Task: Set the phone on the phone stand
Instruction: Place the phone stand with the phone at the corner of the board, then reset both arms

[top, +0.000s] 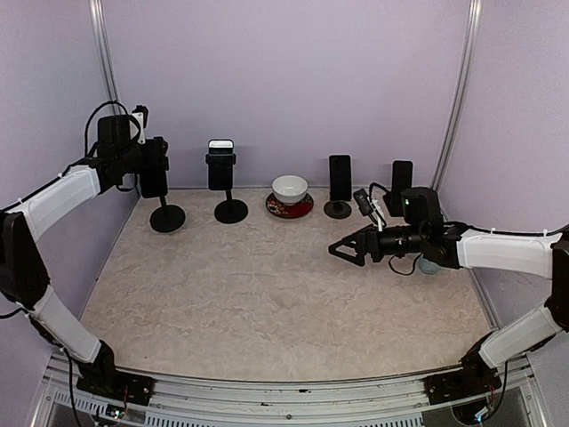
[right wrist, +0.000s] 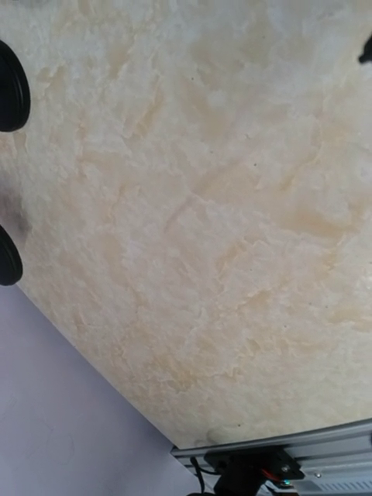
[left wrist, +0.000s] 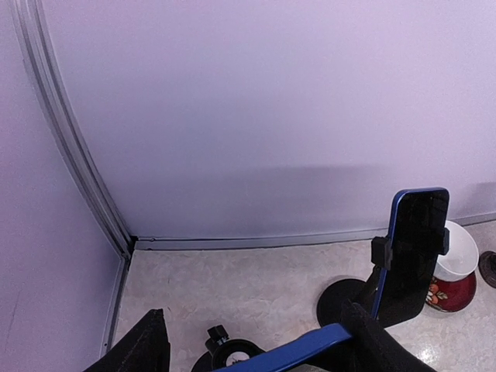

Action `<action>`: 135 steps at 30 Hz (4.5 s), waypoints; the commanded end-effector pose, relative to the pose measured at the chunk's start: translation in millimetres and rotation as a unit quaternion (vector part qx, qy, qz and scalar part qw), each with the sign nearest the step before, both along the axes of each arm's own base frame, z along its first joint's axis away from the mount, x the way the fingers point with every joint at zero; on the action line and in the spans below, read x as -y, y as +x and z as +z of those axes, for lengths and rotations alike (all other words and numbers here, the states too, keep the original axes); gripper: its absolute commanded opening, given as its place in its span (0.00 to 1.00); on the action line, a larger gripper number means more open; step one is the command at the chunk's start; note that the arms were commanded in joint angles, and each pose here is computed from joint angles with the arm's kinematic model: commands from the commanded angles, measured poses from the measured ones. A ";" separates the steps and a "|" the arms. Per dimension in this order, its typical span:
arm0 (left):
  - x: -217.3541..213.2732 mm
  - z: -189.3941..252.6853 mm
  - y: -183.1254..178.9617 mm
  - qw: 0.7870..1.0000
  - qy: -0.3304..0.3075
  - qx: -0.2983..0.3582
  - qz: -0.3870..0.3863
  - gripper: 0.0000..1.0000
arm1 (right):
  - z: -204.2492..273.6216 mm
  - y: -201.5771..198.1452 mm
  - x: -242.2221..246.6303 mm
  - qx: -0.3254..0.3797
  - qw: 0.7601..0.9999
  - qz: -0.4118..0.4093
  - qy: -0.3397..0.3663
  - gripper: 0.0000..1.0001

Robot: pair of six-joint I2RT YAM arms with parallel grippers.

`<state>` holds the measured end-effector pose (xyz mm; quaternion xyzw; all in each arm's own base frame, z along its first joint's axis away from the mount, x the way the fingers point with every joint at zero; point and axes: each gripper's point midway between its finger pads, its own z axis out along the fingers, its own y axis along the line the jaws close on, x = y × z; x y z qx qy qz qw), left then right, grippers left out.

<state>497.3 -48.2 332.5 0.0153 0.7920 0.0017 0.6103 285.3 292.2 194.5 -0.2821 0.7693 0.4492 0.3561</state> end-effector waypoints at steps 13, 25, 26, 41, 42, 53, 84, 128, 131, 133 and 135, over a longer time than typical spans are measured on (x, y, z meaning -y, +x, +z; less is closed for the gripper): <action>-10.3 78.9 42.2 0.989 0.010 0.143 -0.027 0.52 | -4.0 2.9 6.5 0.002 1.000 -0.011 -0.009 1.00; -16.4 70.8 66.8 0.988 0.018 0.146 -0.054 0.51 | -9.2 7.2 6.8 -0.004 1.000 -0.016 -0.018 1.00; -18.3 68.6 69.0 0.988 0.017 0.143 -0.055 0.51 | -9.6 7.6 6.2 -0.005 1.000 -0.015 -0.018 1.00; -45.3 47.3 87.4 0.988 0.005 0.135 -0.067 0.50 | -14.3 9.4 4.0 -0.017 1.000 -0.012 -0.022 1.00; -45.7 46.0 87.9 0.988 0.003 0.135 -0.068 0.51 | -14.9 9.3 4.2 -0.018 1.000 -0.013 -0.022 1.00; -54.8 32.5 94.5 0.989 0.003 0.128 -0.073 0.51 | -20.0 7.5 5.4 -0.025 0.999 -0.015 -0.022 1.00; -61.0 39.7 88.1 0.989 -0.010 0.136 -0.058 0.91 | -23.5 5.9 6.3 -0.033 0.999 -0.018 -0.020 1.00; 44.2 -3.0 -110.8 0.990 -0.131 0.059 -0.010 0.99 | -67.3 12.1 65.6 -0.017 0.980 -0.155 -0.122 1.00; 55.9 -25.7 -121.1 0.992 -0.123 0.017 -0.004 0.99 | -72.8 13.3 78.2 -0.017 0.974 -0.184 -0.132 1.00; 61.7 -42.6 -126.3 0.994 -0.109 -0.016 -0.001 0.99 | -75.6 13.1 86.1 -0.016 0.970 -0.199 -0.138 1.00; 60.9 -58.5 -130.7 0.994 -0.094 -0.049 0.011 0.99 | -78.3 13.3 95.5 -0.015 0.965 -0.218 -0.145 1.00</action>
